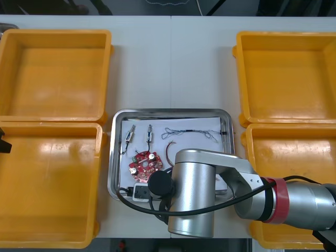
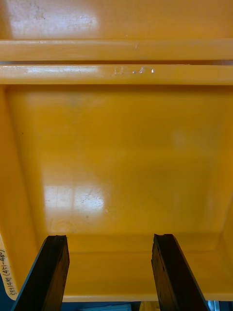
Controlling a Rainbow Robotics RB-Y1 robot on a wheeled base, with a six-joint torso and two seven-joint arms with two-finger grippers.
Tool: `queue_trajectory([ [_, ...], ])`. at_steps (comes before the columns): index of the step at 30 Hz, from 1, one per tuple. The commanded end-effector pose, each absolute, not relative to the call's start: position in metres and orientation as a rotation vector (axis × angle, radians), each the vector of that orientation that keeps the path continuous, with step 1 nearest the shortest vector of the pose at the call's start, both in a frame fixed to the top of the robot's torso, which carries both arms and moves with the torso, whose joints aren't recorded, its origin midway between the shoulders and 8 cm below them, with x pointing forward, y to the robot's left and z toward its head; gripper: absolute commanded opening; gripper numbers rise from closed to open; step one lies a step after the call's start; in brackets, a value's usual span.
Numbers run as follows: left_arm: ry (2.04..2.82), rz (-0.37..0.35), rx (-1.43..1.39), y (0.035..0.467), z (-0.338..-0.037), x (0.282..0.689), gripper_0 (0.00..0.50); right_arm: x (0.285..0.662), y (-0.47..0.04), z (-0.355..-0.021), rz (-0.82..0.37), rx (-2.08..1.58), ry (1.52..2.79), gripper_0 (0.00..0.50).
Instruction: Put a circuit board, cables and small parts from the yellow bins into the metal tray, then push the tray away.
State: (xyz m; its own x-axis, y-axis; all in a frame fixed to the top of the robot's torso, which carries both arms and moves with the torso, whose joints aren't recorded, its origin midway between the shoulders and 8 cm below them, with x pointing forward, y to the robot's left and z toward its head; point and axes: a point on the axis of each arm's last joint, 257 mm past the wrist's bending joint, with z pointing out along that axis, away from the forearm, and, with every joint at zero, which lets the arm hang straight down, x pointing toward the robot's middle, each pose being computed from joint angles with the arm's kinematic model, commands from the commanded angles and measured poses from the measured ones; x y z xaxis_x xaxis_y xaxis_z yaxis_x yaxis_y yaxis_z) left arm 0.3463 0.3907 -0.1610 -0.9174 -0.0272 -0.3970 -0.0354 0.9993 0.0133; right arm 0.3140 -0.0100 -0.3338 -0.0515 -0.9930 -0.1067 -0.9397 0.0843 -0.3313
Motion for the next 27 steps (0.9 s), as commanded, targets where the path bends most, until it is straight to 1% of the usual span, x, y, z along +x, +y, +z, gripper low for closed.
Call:
queue_trajectory([
  [1, 2.696, 0.073, 0.018, 0.397, -0.148, 0.348, 0.500, 0.317, 0.008, -0.323, -0.256, -1.943, 1.977, 0.028],
  [2, 2.696, 0.073, 0.018, 0.397, -0.148, 0.348, 0.500, 0.318, 0.008, -0.322, -0.258, -1.938, 1.978, 0.000],
  [13, 2.696, 0.073, 0.018, 0.397, -0.148, 0.348, 0.500, 0.340, 0.002, -0.308, -0.331, -1.927, 1.940, 0.000],
  [18, 2.696, 0.073, 0.018, 0.397, -0.148, 0.348, 0.500, 0.355, -0.002, -0.297, -0.392, -1.930, 1.898, 0.000],
  [27, 2.696, 0.073, 0.018, 0.397, -0.148, 0.348, 0.500, 0.378, -0.007, -0.279, -0.463, -1.902, 1.868, 0.000],
])
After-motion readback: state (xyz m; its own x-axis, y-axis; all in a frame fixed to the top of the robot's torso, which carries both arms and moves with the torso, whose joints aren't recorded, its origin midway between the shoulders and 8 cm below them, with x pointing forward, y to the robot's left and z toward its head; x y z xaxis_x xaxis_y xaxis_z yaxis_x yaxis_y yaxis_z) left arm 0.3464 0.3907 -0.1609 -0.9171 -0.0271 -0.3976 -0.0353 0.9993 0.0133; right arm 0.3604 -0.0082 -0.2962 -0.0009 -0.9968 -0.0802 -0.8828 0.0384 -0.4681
